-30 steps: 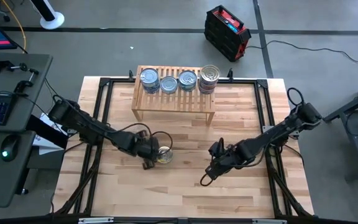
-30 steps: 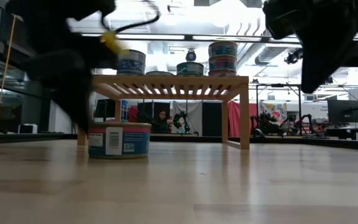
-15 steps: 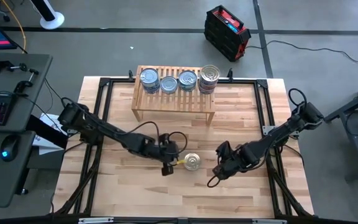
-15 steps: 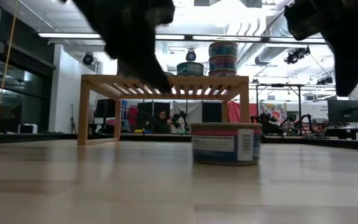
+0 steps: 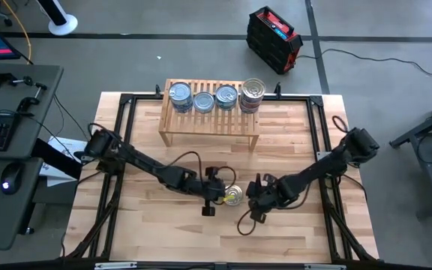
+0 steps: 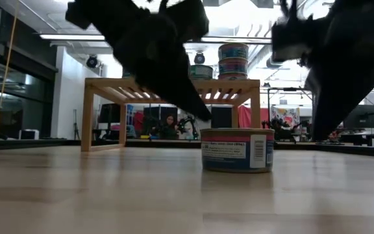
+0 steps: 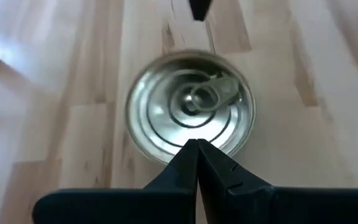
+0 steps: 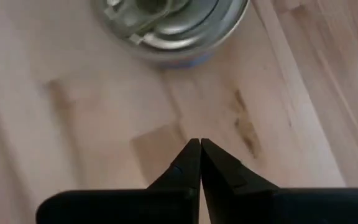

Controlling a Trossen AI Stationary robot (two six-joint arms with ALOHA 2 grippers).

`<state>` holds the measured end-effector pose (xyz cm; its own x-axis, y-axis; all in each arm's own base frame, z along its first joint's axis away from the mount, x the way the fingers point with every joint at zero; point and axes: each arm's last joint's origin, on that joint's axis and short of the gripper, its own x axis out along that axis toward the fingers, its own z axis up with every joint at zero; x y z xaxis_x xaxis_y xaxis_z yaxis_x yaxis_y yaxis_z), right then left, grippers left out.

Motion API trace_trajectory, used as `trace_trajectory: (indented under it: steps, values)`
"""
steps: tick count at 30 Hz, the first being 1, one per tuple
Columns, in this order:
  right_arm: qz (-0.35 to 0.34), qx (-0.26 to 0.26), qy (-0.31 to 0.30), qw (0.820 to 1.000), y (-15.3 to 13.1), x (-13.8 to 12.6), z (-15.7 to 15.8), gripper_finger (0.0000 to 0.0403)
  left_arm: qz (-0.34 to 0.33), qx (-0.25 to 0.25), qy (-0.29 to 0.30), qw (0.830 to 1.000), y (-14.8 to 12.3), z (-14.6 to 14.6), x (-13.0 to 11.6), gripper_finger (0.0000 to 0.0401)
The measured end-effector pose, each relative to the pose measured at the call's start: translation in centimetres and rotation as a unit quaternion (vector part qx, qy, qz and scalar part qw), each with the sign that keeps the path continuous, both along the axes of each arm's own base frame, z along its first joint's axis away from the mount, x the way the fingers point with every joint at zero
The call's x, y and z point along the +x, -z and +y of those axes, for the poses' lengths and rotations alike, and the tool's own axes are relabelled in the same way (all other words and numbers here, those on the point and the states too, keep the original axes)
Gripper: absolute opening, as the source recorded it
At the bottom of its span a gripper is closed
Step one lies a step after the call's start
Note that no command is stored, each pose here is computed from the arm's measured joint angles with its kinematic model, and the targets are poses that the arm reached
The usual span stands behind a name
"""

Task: Stack canned seafood by type on shelf
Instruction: Stack the blue-pink tuna can on top of the other blue-pink tuna can on the shelf

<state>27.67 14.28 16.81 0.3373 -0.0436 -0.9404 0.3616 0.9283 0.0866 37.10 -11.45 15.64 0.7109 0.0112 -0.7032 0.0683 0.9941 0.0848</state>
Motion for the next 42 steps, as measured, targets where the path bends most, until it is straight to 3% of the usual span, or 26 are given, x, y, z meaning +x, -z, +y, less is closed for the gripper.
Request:
trace_trajectory:
  steps: [3, 10, 25, 42]
  values:
    - [0.010, -0.012, -0.004, 1.000, 1.3, 0.7, -0.4, 0.0000, 0.006, 0.006, 0.003, 1.000, 1.3, -0.3, 0.3, 0.0000]
    - [-0.036, -0.055, 0.008, 0.998, 2.9, 2.7, -1.3, 0.0000, 0.014, -0.009, -0.011, 1.000, 1.5, -0.4, 0.2, 0.0000]
    - [-0.150, -0.030, -0.001, 0.988, -2.2, 4.3, -1.1, 0.0000, 0.037, -0.019, -0.008, 0.999, 2.1, -2.0, -0.6, 0.0000]
    - [-0.185, -0.010, -0.006, 0.983, -2.9, 4.8, -0.8, 0.0000, 0.037, -0.047, -0.046, 0.997, 2.0, -2.1, -0.8, 0.0000]
